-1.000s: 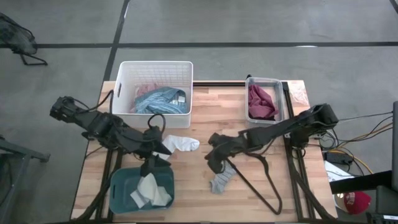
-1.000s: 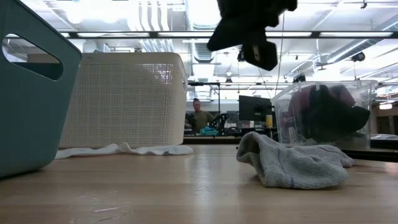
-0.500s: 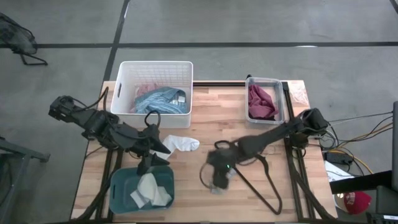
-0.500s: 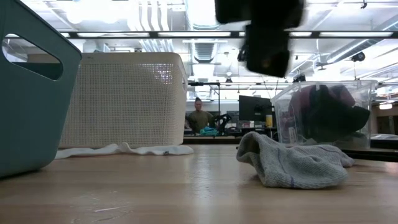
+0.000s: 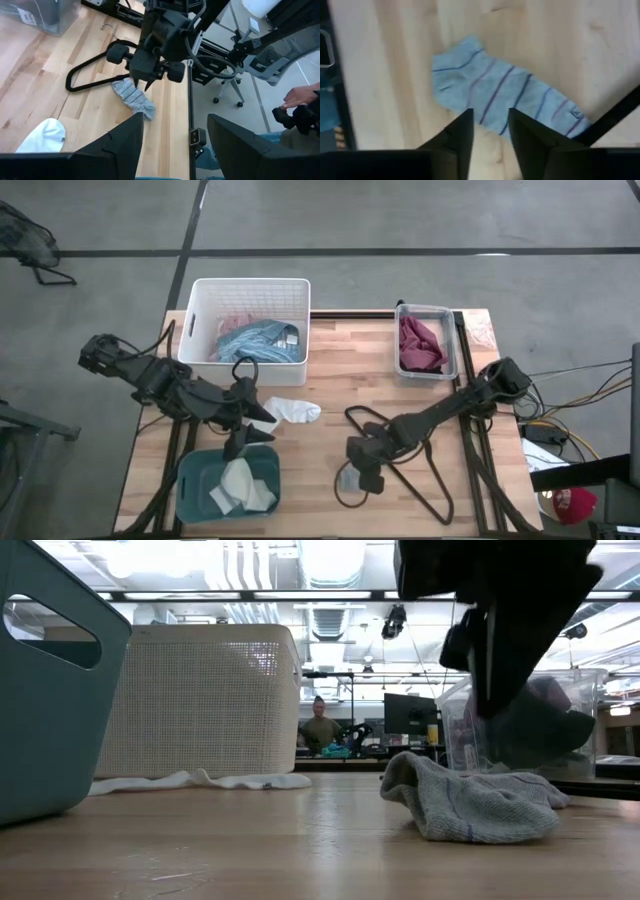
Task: Pick & Place Cloths
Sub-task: Put the gray sock into the blue bin
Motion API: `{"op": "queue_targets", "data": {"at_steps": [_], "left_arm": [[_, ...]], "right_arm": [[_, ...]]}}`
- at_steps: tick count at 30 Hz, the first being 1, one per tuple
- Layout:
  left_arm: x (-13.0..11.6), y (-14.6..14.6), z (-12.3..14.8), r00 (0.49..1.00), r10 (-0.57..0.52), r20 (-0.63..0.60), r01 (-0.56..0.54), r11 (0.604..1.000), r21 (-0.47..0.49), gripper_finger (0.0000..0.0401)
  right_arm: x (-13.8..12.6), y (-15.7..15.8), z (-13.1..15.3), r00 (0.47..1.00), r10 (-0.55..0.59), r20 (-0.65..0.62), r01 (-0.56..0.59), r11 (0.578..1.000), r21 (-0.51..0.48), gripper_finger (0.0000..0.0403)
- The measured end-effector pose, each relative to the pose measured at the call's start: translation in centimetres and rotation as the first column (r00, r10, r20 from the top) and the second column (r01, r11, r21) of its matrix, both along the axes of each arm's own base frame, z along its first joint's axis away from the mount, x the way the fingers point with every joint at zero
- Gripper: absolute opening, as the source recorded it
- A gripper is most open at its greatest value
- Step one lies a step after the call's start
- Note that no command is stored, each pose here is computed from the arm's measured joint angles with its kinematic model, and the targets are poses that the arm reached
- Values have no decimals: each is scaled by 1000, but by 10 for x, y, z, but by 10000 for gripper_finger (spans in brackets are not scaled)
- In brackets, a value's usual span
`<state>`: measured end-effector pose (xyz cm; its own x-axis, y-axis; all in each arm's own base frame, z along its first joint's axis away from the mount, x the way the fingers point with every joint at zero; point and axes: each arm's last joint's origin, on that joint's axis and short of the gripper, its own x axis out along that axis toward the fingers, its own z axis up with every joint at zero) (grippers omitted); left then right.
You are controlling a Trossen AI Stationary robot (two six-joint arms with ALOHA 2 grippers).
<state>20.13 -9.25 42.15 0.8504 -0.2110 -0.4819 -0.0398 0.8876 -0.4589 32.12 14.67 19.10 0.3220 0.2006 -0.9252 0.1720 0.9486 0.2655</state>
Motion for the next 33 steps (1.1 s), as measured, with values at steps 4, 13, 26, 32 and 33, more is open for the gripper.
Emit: {"op": "queue_targets", "data": {"at_steps": [4, 13, 26, 32, 33], "left_arm": [[1, 0, -2, 1000, 1, -7, -1, 1000, 2, 225], [4, -1, -15, 998, 43, -47, -44, 999, -18, 225], [8, 1, -9, 990, 132, 48, -133, 991, 11, 225], [9, 1, -7, 985, 155, 69, -157, 988, 12, 225], [9, 1, -7, 985, 155, 69, -157, 988, 12, 225]], "right_arm": [[-3, -3, -7, 999, -36, -3, 35, 998, -43, 171], [-7, -13, -32, 994, -99, 52, 102, 993, -56, 244], [-22, -20, -57, 981, -193, 20, 193, 981, -4, 186], [-22, -21, -58, 968, -252, 1, 252, 968, 18, 99], [-20, -21, -56, 968, -250, 3, 250, 968, 24, 81]]}}
